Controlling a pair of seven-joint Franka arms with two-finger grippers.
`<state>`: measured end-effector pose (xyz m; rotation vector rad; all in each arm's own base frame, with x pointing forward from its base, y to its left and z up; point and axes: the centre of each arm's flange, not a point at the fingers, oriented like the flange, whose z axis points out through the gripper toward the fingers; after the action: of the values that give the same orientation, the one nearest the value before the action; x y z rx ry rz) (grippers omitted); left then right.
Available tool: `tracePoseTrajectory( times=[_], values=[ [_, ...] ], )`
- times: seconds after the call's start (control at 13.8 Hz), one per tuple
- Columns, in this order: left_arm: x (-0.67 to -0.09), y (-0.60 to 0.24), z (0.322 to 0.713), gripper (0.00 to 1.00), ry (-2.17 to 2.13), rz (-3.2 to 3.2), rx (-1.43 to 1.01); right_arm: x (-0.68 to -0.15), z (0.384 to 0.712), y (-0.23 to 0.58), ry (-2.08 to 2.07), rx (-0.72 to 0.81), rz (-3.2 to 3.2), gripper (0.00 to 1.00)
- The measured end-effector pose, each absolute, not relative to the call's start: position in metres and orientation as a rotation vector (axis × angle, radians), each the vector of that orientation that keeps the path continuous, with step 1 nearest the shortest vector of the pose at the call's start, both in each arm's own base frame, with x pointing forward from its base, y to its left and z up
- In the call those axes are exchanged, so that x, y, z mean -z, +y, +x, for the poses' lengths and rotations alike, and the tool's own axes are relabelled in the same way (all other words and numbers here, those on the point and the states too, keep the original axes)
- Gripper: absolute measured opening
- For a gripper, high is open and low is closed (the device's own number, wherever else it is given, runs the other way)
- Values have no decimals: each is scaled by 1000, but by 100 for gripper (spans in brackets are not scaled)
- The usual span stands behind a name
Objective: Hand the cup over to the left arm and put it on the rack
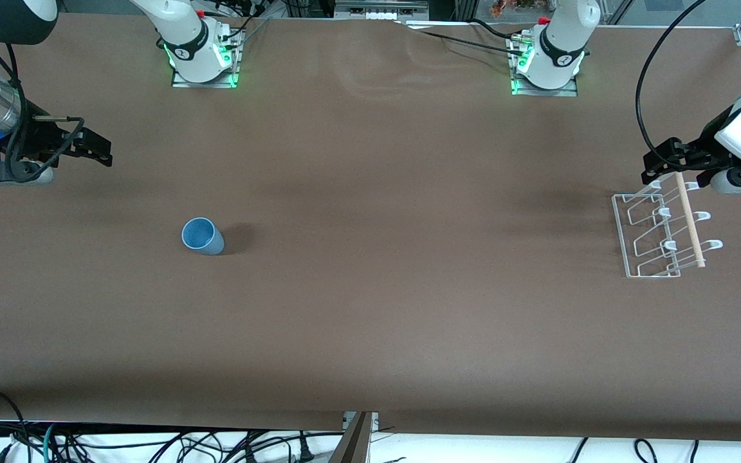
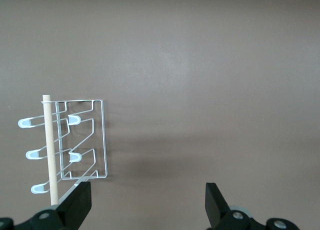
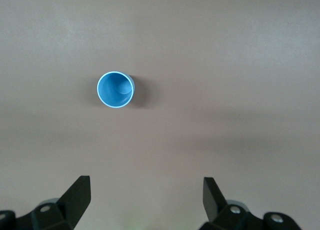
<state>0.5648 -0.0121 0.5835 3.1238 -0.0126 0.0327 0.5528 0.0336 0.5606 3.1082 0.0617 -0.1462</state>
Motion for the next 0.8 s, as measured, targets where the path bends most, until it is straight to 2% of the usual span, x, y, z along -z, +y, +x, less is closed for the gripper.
tracePoseTrajectory(
  times=[0.8],
  values=[
    [-583,-12,565,100,-13,3124,-33,-556,553,37,75,174,3106,100]
  ],
)
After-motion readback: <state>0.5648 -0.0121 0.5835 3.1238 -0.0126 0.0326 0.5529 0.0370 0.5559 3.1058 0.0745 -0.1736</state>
